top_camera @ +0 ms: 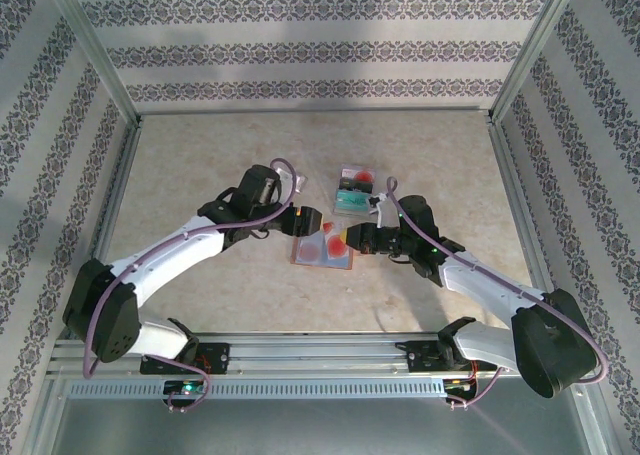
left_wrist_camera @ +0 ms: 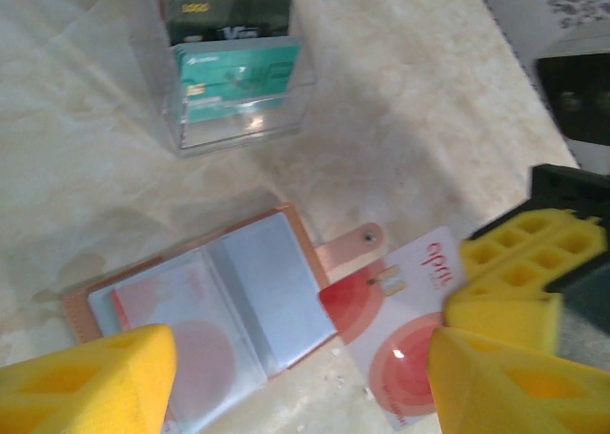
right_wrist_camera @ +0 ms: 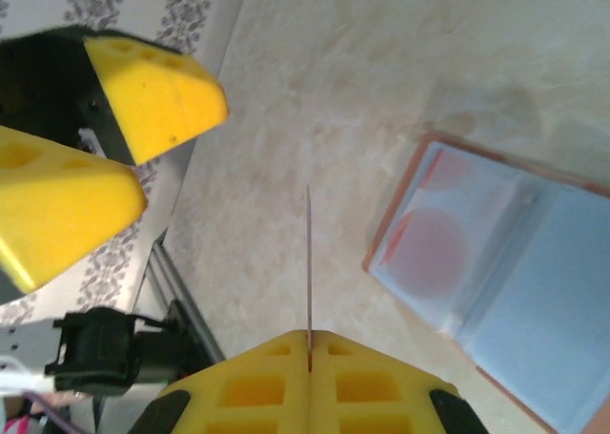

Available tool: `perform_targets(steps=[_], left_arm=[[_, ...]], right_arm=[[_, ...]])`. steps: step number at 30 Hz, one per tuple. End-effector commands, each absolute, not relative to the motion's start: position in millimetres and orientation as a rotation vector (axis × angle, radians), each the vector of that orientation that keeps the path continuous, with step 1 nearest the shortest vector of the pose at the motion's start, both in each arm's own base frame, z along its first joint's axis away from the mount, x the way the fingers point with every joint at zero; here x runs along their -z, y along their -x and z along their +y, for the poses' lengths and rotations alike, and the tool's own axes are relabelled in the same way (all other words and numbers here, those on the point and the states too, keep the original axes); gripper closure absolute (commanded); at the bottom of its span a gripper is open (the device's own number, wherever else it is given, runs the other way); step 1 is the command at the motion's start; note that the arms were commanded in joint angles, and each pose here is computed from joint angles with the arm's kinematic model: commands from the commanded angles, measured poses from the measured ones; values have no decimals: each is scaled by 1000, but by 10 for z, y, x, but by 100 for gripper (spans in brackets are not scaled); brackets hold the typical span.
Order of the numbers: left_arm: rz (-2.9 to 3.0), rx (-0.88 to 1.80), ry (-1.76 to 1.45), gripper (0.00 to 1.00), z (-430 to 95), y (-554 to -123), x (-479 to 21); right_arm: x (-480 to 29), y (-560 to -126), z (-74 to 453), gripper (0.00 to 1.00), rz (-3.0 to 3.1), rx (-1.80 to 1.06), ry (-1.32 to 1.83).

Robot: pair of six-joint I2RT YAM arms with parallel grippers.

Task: Take the credit cards out of the card holder

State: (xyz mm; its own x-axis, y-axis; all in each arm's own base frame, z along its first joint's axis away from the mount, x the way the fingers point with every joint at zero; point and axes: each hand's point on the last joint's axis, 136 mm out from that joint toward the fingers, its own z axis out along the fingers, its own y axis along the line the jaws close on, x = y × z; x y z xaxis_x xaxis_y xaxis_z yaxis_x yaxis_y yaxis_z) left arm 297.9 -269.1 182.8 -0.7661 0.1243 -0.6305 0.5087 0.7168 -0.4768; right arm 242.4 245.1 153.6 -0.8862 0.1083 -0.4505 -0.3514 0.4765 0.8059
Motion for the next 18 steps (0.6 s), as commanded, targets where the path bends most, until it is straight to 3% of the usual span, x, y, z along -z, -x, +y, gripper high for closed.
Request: perform_targets(steps=[1, 8, 18], left_arm=[[2340, 967, -638, 29, -2700, -2767, -1911], [2305, 1118, -749, 30, -2813, -2565, -1947], [2250, 1192, -747, 52, -2855, -2519, -2017]], right_arm=[[-1830, -2253, 2620, 100, 2200, -1509, 407], [-1962, -2144, 2758, 100, 2166, -1573, 517], [-2034, -2146, 2796, 100, 2144, -1588, 535]])
